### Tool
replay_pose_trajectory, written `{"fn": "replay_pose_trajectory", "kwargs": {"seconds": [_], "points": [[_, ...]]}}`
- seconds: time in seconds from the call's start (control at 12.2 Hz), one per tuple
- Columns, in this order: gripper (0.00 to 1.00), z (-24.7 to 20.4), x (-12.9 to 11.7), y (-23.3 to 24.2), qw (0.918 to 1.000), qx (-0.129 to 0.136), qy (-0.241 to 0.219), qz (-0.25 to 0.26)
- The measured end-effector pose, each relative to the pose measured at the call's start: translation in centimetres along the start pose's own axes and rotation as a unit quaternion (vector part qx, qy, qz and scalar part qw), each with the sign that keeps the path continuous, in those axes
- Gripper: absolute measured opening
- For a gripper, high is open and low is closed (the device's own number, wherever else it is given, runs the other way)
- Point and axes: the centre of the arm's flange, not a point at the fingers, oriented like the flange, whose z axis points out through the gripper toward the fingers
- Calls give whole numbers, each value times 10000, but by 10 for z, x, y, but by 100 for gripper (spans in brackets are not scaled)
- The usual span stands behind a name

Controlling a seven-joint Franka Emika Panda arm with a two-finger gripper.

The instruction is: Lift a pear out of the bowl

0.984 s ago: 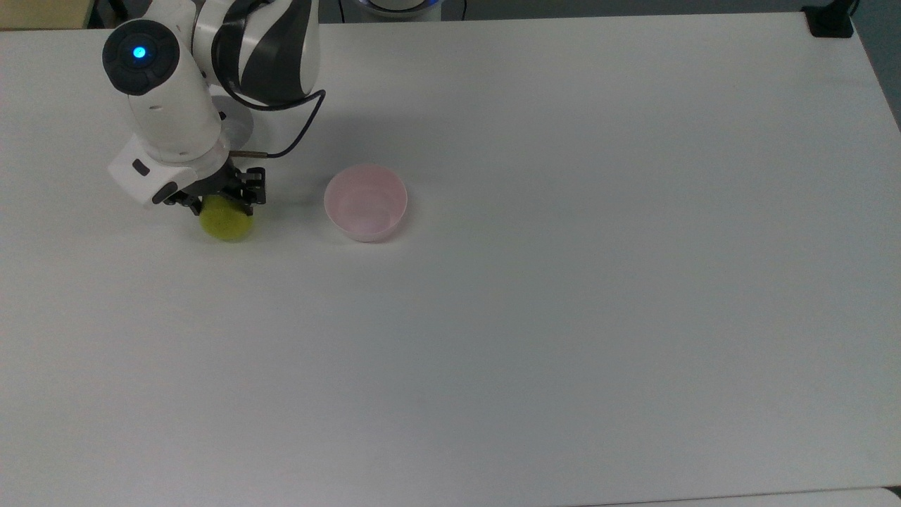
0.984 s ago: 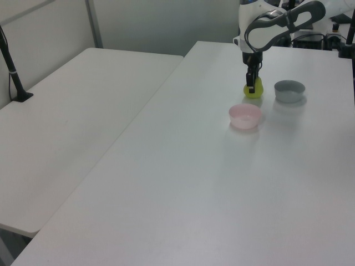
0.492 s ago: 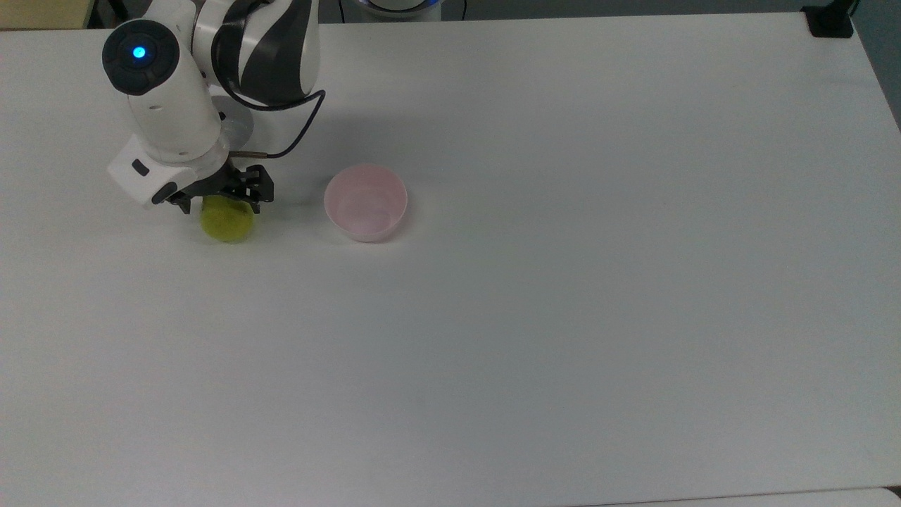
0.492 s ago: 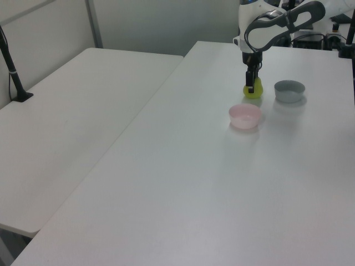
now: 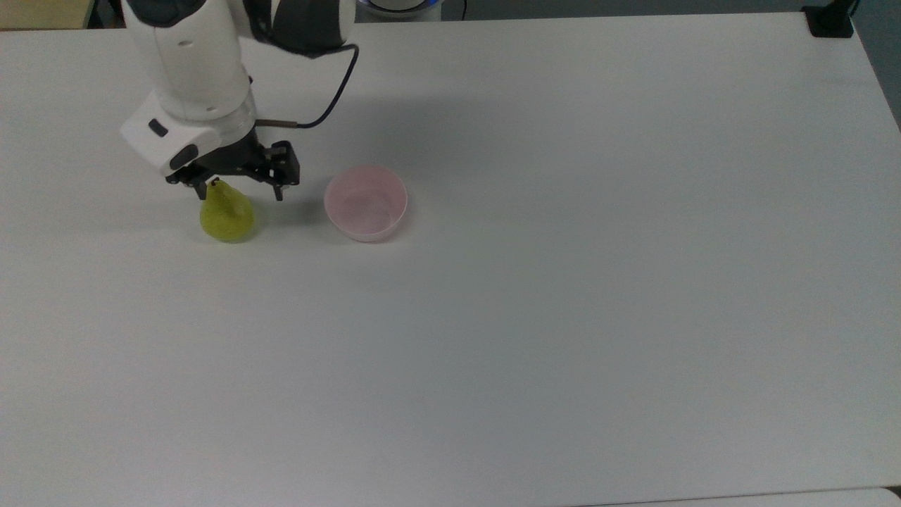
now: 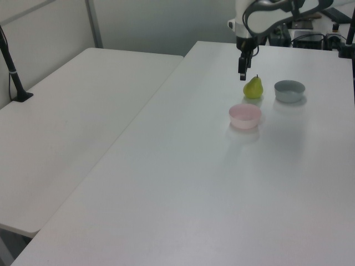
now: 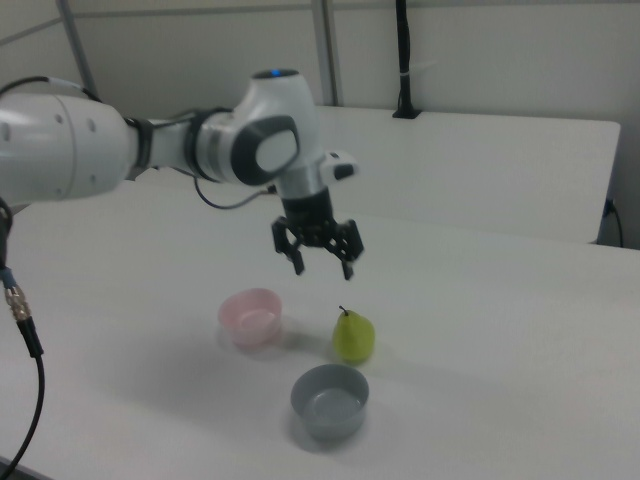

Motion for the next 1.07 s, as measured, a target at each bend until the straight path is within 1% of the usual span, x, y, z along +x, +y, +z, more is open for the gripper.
{"fn": "replay_pose_trajectory", "kwargs": {"seconds": [0.16, 0.33, 0.49, 0.57, 0.82, 1.07], "points": [[100, -53, -6, -41, 9999, 58, -21, -158], [100, -102, -17, -85, 9999, 87, 65, -38], [100, -138, -31, -130, 9999, 122, 27, -68], [100, -145, -34, -140, 9999, 127, 22, -56], [100, -172, -50, -165, 9995, 151, 40, 263], [100, -198, -67, -155, 9990, 179, 124, 382]]}}
